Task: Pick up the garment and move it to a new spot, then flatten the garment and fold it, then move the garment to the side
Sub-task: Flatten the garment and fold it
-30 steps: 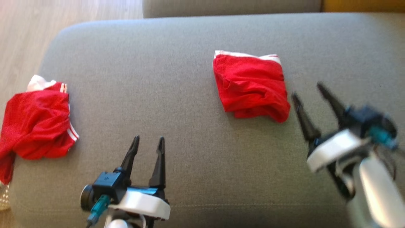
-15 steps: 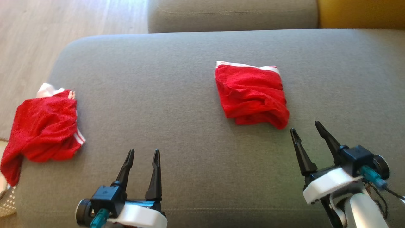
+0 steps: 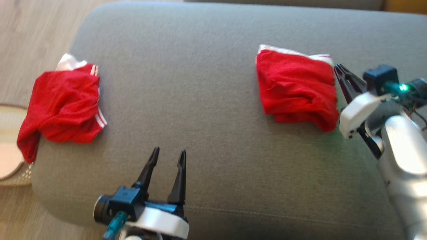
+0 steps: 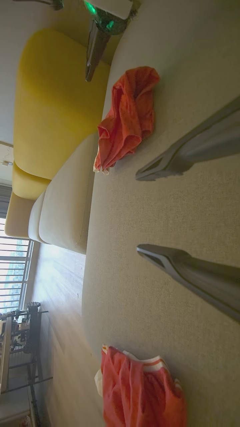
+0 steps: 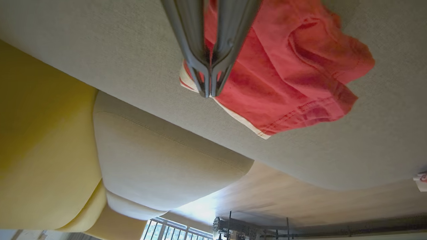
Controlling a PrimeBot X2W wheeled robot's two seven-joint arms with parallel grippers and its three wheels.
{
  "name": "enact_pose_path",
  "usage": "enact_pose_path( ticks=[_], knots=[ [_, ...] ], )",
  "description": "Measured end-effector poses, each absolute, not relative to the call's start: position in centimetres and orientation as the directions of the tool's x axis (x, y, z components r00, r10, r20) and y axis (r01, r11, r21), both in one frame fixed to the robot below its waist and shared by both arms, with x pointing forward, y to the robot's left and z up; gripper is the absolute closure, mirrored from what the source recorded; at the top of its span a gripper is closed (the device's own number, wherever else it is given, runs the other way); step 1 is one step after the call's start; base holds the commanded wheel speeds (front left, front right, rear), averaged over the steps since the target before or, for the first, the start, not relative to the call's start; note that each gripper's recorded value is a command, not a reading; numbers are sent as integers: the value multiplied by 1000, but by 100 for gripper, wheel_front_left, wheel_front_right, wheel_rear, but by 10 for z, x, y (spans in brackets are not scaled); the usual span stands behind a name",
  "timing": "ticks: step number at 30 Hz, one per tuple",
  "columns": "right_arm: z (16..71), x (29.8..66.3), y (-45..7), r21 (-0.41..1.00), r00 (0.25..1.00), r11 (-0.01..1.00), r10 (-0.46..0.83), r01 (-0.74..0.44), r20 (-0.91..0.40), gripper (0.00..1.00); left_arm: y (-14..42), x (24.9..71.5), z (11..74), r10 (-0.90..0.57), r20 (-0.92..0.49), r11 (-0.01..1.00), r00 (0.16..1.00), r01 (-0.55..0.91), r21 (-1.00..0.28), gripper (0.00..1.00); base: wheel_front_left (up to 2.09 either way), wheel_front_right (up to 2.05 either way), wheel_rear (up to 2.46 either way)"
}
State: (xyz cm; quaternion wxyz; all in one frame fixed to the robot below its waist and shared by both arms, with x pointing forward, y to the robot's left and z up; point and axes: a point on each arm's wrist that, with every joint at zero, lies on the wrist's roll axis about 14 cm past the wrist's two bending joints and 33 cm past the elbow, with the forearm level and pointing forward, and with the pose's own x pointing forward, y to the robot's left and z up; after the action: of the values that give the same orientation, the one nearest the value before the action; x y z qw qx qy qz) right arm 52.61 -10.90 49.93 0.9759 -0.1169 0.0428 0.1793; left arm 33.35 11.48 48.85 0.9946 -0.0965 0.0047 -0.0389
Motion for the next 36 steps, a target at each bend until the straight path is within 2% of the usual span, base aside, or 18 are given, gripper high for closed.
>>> enact_pose_path(
  ticks=[1,5,9,12,23,26,31,33,36],
  knots=[
    [499,526,-109,-213,932,908,340,-360,-126,100,115,333,489,-78,-2,978,997,76,-192,0,0,0,0],
    [460,532,-86,-220,880,863,398,-455,-258,100,118,342,484,-66,-17,978,998,61,-202,0,0,0,0],
    [420,518,-67,-188,815,824,445,-535,-371,100,121,343,478,-52,-39,978,998,43,-205,0,0,0,0],
    [408,506,-53,-153,782,804,484,-574,-393,100,121,347,479,-51,-36,979,998,42,-201,0,0,0,0],
    [408,464,-17,-92,709,733,607,-674,-361,100,106,356,487,-102,-3,974,995,100,-204,0,0,0,0],
    [420,472,-21,-86,736,753,603,-653,-306,100,104,357,487,-110,-3,973,994,107,-205,0,0,0,0],
    [447,508,-36,-124,803,802,550,-585,-228,100,104,359,484,-109,-10,973,994,105,-207,0,0,0,0],
    [446,513,-32,-125,804,803,547,-583,-234,100,105,360,484,-110,-11,973,994,106,-207,0,0,0,0],
    [437,501,-6,-99,771,777,585,-622,-253,100,108,360,486,-104,-5,975,995,101,-200,0,0,0,0]
  ],
)
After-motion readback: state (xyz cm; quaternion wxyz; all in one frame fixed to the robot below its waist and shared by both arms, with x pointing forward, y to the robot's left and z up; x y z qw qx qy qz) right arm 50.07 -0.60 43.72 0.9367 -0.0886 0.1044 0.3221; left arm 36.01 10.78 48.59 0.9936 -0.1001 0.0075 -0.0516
